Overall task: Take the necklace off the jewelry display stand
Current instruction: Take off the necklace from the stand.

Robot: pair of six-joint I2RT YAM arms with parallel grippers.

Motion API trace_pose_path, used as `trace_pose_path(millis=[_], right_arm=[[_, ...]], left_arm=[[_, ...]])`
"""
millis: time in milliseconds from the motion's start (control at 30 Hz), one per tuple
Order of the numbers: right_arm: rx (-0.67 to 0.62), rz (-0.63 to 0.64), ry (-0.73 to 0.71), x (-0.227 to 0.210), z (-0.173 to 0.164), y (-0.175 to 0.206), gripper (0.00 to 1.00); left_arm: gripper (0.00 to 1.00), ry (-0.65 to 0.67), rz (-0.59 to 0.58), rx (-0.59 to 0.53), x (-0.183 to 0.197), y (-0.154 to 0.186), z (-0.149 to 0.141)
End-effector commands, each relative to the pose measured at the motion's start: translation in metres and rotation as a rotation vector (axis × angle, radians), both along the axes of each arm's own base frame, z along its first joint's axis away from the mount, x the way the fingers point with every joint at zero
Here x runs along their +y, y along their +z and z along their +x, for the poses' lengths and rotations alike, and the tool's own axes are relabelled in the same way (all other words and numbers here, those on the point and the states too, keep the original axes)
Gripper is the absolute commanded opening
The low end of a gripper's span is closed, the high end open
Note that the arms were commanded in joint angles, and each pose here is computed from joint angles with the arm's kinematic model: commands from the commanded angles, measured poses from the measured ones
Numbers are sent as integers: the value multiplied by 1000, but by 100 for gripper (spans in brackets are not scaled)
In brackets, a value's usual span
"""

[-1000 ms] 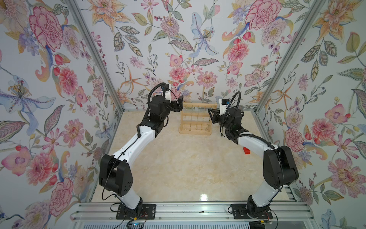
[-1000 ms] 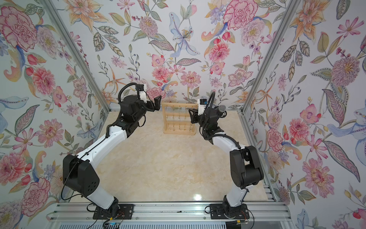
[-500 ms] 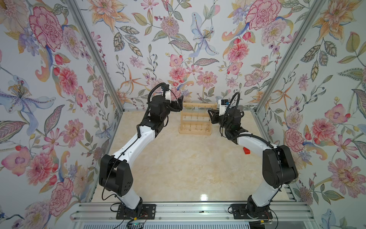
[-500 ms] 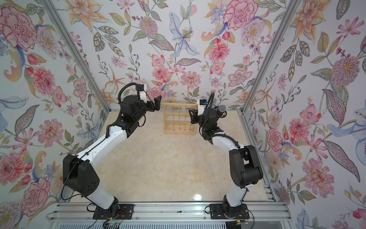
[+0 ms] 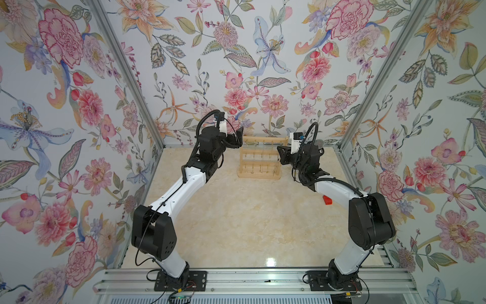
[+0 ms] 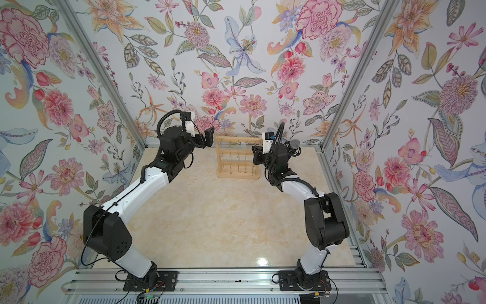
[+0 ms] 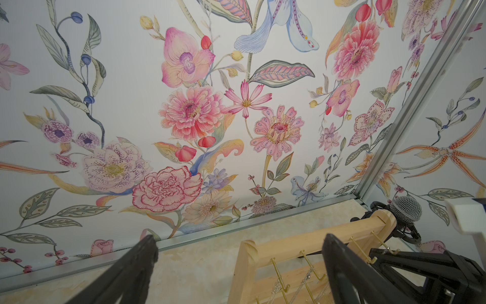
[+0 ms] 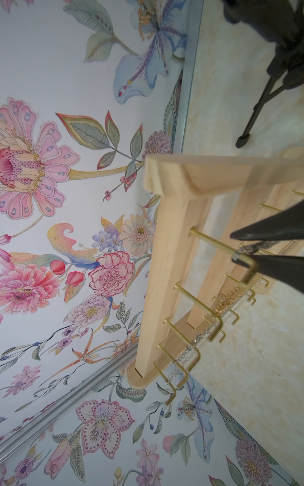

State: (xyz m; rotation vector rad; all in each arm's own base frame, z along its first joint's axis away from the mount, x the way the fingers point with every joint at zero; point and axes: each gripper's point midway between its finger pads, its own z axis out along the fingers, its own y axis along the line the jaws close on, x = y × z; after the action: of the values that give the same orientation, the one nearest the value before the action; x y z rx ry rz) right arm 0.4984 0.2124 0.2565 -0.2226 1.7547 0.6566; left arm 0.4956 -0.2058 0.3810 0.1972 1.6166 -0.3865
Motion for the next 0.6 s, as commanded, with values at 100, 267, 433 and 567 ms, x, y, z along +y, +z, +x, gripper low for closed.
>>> trace_pose_path(millis=[100,267,433,567], right_arm=[[-19,-15,-7,0,3,5,16],[-18,-20,-10,-1,2,6,20],[-18,-22,-12,-2,1,5,20],[-22,-24,-13,-2,1,6,17]], left_arm=[[99,21,2,-31,5,7,-1],[99,19,3,-30,5,7,-1],[99,18,2,-29,5,6,-1],[99,16,0,-30,4,6,-1]])
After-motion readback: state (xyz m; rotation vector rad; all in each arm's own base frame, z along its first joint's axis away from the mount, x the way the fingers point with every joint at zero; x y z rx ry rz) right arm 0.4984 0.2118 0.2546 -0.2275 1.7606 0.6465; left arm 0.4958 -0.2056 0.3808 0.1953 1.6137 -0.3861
